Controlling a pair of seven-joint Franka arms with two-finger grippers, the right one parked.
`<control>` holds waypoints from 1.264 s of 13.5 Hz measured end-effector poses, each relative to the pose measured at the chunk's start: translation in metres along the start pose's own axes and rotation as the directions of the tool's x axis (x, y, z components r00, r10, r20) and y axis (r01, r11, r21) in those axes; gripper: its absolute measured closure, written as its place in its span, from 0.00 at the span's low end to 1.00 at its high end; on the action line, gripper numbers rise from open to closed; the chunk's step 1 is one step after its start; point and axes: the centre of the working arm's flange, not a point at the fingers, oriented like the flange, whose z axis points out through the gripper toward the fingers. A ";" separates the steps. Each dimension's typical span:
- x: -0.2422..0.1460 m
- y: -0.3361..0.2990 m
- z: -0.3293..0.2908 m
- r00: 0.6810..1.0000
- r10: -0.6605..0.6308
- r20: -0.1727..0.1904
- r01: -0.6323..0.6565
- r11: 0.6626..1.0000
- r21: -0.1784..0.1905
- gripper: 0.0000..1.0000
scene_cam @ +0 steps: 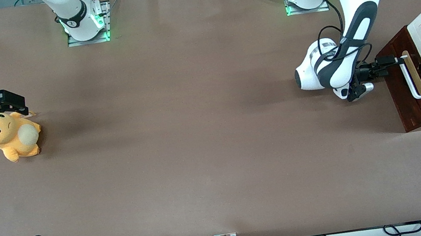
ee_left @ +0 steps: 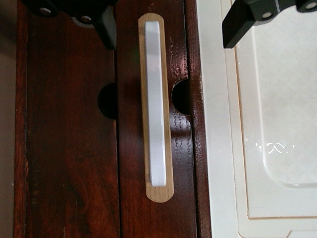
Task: Open lower drawer with left arm only
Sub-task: 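Move the open left gripper down onto the white drawer handle and close it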
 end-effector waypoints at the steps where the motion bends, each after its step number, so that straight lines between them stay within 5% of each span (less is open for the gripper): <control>1: 0.003 0.001 0.002 1.000 -0.004 0.004 0.004 1.000 0.000 0.06; 6: 0.018 -0.003 0.017 0.999 -0.031 0.038 0.031 1.000 -0.003 0.08; 13: 0.028 -0.001 0.045 1.000 0.006 0.006 -0.006 1.000 0.010 0.14; 16: 0.028 0.000 0.044 1.000 0.012 0.004 -0.012 1.000 0.006 0.28; 17: 0.028 0.001 0.044 1.000 0.013 0.004 -0.013 1.000 0.005 0.41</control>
